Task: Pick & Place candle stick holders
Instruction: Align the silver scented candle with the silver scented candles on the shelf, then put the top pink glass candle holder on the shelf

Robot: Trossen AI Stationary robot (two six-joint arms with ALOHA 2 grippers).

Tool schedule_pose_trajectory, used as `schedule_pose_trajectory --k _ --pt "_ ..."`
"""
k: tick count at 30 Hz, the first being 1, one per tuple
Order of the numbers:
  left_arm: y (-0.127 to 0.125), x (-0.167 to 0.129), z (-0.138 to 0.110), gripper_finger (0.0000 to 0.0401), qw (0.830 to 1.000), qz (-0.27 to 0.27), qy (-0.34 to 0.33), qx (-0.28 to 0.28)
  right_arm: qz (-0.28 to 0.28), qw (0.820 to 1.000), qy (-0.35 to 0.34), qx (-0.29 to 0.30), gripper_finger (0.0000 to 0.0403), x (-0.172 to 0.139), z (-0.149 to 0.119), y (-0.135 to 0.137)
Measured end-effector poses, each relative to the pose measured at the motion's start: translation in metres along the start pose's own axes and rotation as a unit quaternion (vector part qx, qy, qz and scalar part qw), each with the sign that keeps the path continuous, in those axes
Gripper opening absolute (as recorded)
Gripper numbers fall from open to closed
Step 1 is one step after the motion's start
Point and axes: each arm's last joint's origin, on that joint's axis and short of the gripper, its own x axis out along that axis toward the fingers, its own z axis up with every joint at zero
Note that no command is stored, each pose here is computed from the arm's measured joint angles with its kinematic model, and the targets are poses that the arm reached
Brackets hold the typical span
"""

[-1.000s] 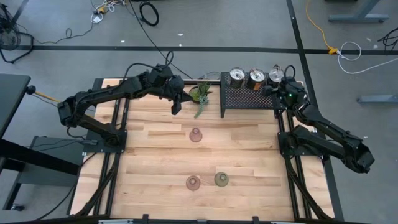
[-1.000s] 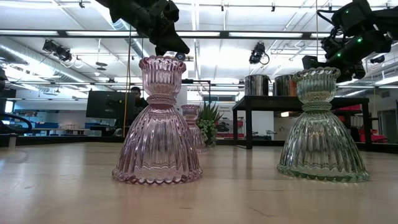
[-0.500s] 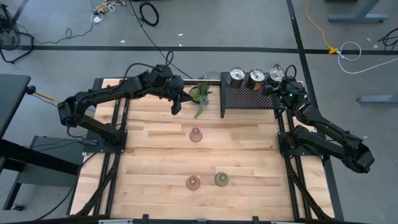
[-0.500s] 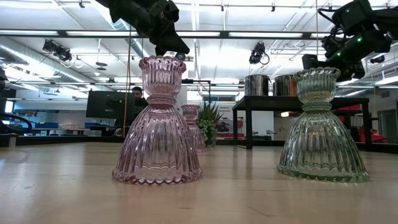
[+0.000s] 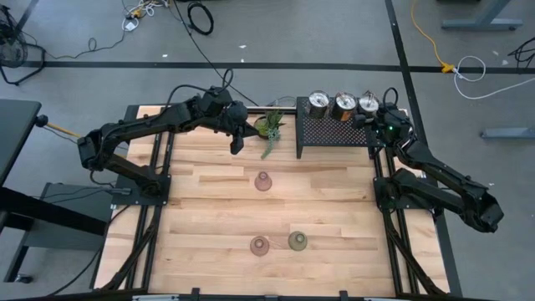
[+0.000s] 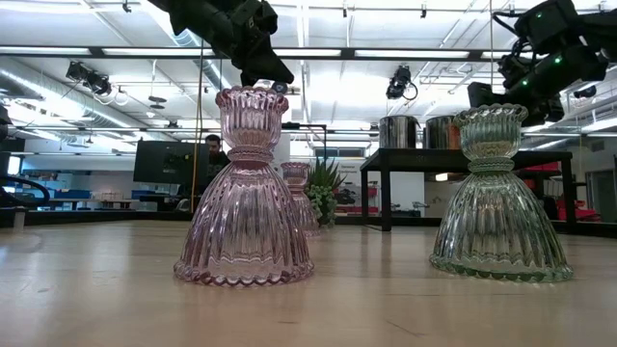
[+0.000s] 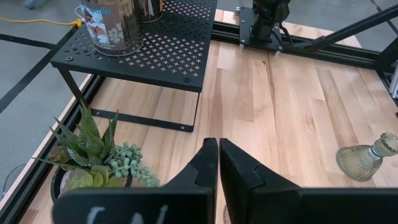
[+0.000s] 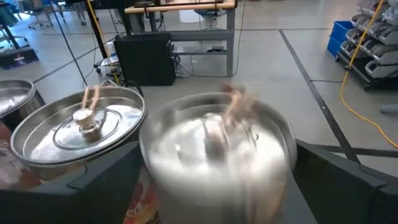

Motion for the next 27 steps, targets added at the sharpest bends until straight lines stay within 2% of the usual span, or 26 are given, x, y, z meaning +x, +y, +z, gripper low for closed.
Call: schedule_pose_trajectory --k 12,15,20,27 --pt "0.0 0.0 0.0 0.0016 1.0 0.0 0.0 0.0 -0.002 1.0 -0.003 -0.002 0.0395 0.0 0.001 0.0" --pt "0.0 0.0 0.0 0.0016 1.0 0.0 0.0 0.0 0.0 1.0 -0.008 -0.019 0.0394 -0.001 0.002 0.0" --pt "0.0 0.0 0.0 0.0016 1.0 0.0 0.0 -0.003 -0.012 0.998 -0.049 -0.028 0.0394 -0.011 0.014 0.0" --pt "0.0 0.0 0.0 0.0016 1.0 0.0 0.001 -0.004 0.03 0.997 -0.061 -0.029 0.0394 -0.033 0.027 0.003"
